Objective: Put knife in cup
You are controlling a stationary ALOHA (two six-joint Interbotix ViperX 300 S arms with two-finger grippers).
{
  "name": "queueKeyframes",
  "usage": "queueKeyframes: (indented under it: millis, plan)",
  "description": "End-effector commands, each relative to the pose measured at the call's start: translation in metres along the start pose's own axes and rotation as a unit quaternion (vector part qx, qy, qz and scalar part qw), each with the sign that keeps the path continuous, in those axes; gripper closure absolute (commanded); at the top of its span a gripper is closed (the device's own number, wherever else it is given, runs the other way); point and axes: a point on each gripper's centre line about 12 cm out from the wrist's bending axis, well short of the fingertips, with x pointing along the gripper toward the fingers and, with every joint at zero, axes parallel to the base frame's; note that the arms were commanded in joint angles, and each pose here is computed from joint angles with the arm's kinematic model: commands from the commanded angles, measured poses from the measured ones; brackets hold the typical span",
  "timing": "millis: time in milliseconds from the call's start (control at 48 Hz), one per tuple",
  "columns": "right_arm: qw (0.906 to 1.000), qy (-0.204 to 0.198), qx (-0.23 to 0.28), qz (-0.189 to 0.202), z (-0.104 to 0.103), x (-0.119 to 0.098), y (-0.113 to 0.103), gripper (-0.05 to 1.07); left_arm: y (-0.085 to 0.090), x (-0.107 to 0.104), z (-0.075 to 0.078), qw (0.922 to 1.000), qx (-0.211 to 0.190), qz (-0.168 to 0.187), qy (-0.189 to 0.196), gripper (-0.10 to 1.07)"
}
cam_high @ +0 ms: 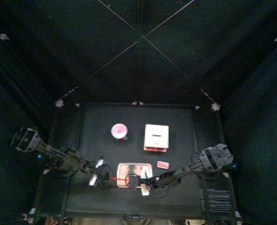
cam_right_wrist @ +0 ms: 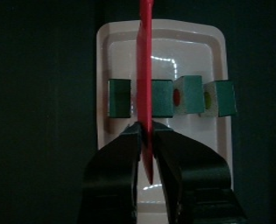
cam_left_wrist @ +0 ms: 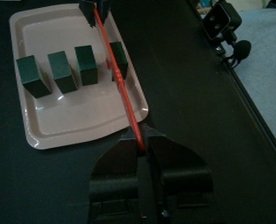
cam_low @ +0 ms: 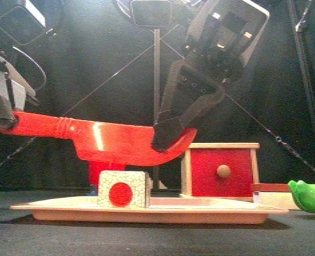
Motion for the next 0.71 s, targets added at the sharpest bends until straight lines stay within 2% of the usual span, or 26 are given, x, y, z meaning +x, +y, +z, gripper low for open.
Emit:
queueKeyframes:
  millis: [0,125,292,458,688]
  plan:
    - [0.9996,-0.025,0.013,0.0,0.019,-0.015,-0.005,0.43,-0.005,0.0,0.008,0.9998,0.009,-0.01,-0.016,0.65]
    - [0.9996,-0.02,0.017,-0.012,0.023,-0.019,-0.006,0.33,-0.005,-0.002,0.01,0.9996,0.012,-0.011,-0.021,0.65]
    - [0.9989,-0.007,0.025,-0.039,0.021,-0.024,-0.012,0.14,-0.005,-0.009,0.014,0.9993,0.013,-0.009,-0.033,0.65]
    - [0.9983,-0.03,0.02,-0.046,0.023,-0.041,-0.015,0.0,-0.004,-0.018,0.02,0.9986,0.012,-0.006,-0.051,0.65]
    - [0.9961,-0.083,-0.013,-0.027,0.03,-0.073,-0.009,-0.01,0.003,-0.037,0.028,0.9972,0.0,0.015,-0.074,0.65]
